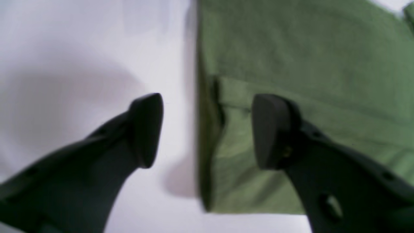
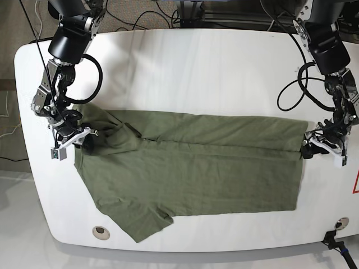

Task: Fold the T-shirt properly
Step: 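Fold the held edge over the shirt toward the hem with both grippers, then open both grippers and lift them off the folded shirt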

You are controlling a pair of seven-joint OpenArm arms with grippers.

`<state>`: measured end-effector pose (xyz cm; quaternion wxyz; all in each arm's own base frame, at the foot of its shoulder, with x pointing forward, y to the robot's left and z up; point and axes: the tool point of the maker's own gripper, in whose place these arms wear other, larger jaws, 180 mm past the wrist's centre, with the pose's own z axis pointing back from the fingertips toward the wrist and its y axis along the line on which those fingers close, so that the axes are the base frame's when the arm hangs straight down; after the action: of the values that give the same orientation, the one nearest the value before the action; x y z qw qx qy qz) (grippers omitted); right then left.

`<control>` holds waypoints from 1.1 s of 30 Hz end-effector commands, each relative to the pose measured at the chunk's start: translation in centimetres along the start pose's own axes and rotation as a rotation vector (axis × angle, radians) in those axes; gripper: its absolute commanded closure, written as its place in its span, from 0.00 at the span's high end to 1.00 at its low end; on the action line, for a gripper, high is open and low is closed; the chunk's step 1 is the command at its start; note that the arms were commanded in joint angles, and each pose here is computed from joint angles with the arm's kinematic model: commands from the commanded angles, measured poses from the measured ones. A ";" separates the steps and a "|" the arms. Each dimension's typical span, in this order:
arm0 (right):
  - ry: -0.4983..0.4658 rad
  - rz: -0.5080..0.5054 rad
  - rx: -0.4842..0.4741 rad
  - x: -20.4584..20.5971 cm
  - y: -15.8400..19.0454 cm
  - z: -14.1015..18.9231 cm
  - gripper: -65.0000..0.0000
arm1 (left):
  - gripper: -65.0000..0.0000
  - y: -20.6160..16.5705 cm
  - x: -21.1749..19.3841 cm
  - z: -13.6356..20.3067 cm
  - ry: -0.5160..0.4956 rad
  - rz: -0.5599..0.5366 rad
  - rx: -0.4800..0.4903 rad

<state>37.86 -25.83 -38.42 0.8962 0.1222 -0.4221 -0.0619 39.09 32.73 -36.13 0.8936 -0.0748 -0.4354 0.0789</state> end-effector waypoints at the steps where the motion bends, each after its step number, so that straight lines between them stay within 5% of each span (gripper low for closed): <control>1: -0.074 0.055 -0.023 2.8 -0.5 0.5 0.51 | 0.70 0.9 2.6 0.6 -0.053 -0.048 0.030; 5: -0.083 0.159 -0.093 3.9 -1.2 1.6 0.75 | 0.71 1.3 2.1 0.7 -0.033 -0.078 0.053; 15: -0.094 0.326 -0.159 1.1 -1.6 7.0 0.74 | 0.71 -1.5 1.9 5.9 -0.175 -0.317 0.010; 21: -0.076 0.322 -0.158 -2.6 -2.5 8.1 0.74 | 0.71 -3.2 -0.1 8.1 -0.233 -0.356 -0.020; 33: -0.048 0.244 -0.145 -5.6 -3.7 7.0 0.74 | 0.71 -3.8 -3.3 8.9 -0.187 -0.351 -0.034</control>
<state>27.99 -28.71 -40.46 0.9035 0.0077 -0.4282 0.0145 29.58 28.79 -34.18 0.8627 -0.0089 -0.5005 -0.0715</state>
